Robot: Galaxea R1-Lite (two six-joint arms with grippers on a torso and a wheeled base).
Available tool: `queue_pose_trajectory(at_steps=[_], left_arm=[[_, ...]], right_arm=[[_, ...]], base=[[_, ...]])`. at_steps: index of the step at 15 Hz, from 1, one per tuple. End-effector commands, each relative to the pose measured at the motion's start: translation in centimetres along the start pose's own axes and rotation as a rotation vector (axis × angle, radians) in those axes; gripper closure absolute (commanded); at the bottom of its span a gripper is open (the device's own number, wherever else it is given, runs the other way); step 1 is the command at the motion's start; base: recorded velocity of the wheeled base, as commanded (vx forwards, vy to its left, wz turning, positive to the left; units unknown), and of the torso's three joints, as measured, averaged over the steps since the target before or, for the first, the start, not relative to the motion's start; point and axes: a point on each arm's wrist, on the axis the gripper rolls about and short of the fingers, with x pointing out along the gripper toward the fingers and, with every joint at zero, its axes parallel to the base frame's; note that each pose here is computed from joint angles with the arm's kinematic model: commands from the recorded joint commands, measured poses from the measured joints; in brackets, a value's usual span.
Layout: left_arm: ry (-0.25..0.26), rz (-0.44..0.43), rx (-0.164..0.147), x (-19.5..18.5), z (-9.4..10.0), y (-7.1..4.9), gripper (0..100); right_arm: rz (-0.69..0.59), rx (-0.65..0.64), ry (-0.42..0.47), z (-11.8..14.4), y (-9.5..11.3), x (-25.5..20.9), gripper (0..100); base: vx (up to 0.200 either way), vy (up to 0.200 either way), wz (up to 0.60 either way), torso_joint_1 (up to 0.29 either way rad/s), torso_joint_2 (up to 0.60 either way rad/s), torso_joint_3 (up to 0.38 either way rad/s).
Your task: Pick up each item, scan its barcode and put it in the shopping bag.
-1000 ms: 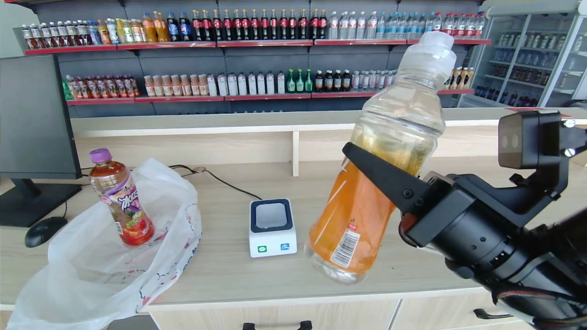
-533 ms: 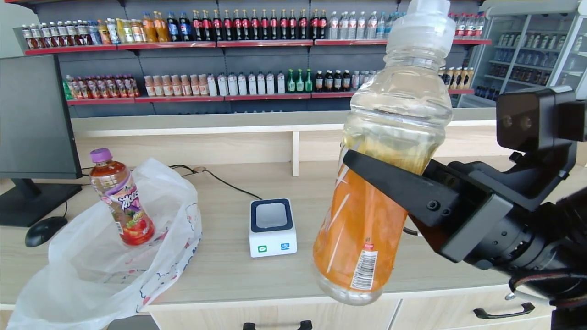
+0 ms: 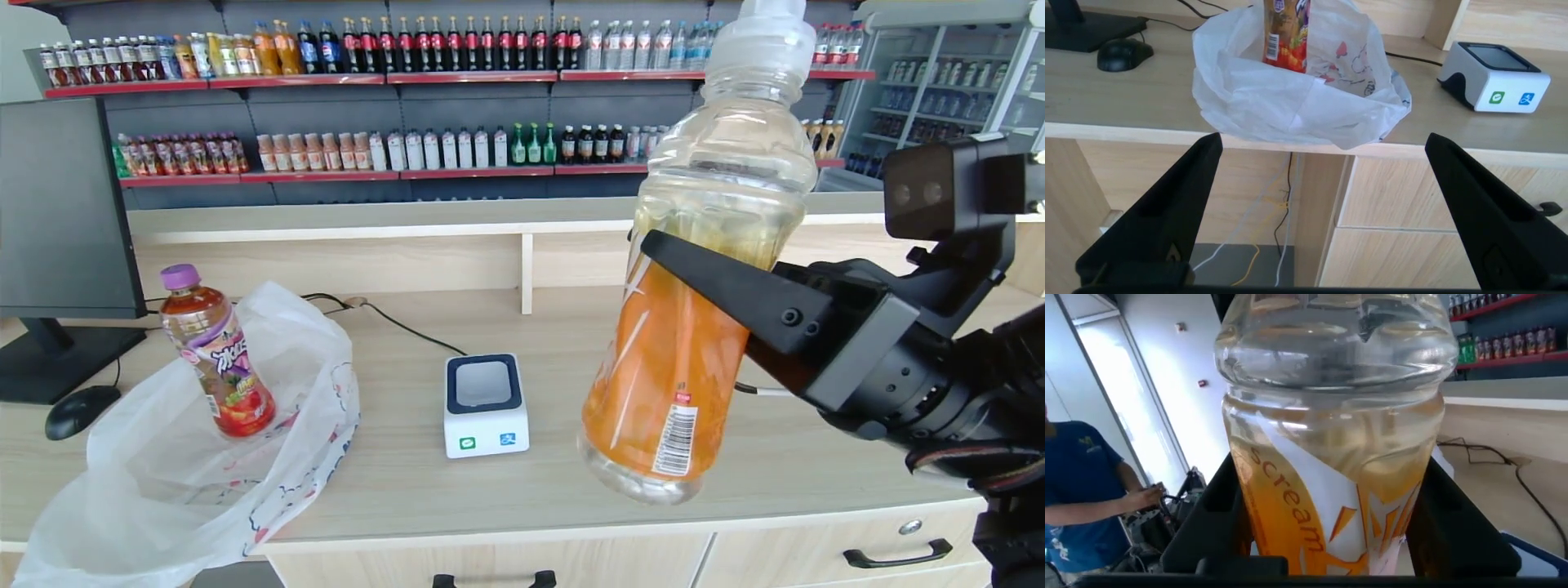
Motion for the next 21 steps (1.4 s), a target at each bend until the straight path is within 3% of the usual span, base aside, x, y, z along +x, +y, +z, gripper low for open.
queue_pose_trajectory(at_steps=[1,5,7,11,13,16,18,21], left_arm=[[-0.001,0.000,-0.001,0.0,0.0,0.0,0],[-0.001,0.000,-0.001,0.0,0.0,0.0,0],[-0.001,0.000,-0.001,0.0,0.0,0.0,0],[-0.001,0.000,-0.001,0.0,0.0,0.0,0],[-0.001,0.000,-0.001,0.0,0.0,0.0,0],[-0.001,0.000,-0.001,0.0,0.0,0.0,0],[-0.001,0.000,-0.001,0.0,0.0,0.0,0],[-0.001,0.000,-0.001,0.0,0.0,0.0,0]], right_arm=[[-0.009,0.003,-0.009,0.2,-0.3,0.0,100],[-0.009,0.010,-0.009,0.2,-0.3,0.0,100],[0.055,0.018,-0.021,1.3,0.1,0.6,100],[0.172,-0.014,0.064,1.1,0.4,0.6,100],[0.171,-0.050,0.054,1.2,0.3,0.8,100],[0.112,-0.026,-0.001,0.8,0.8,1.2,100],[-0.044,0.030,-0.075,0.6,2.2,1.8,100],[-0.197,0.041,-0.063,0.5,2.8,1.8,100]], base=[[0.000,0.000,0.00,0.000,0.00,0.000],[0.000,0.000,0.00,0.000,0.00,0.000],[0.000,0.000,0.00,0.000,0.00,0.000],[0.000,0.000,0.00,0.000,0.00,0.000],[0.000,0.000,0.00,0.000,0.00,0.000],[0.000,0.000,0.00,0.000,0.00,0.000],[0.000,0.000,0.00,0.000,0.00,0.000],[0.000,0.000,0.00,0.000,0.00,0.000]])
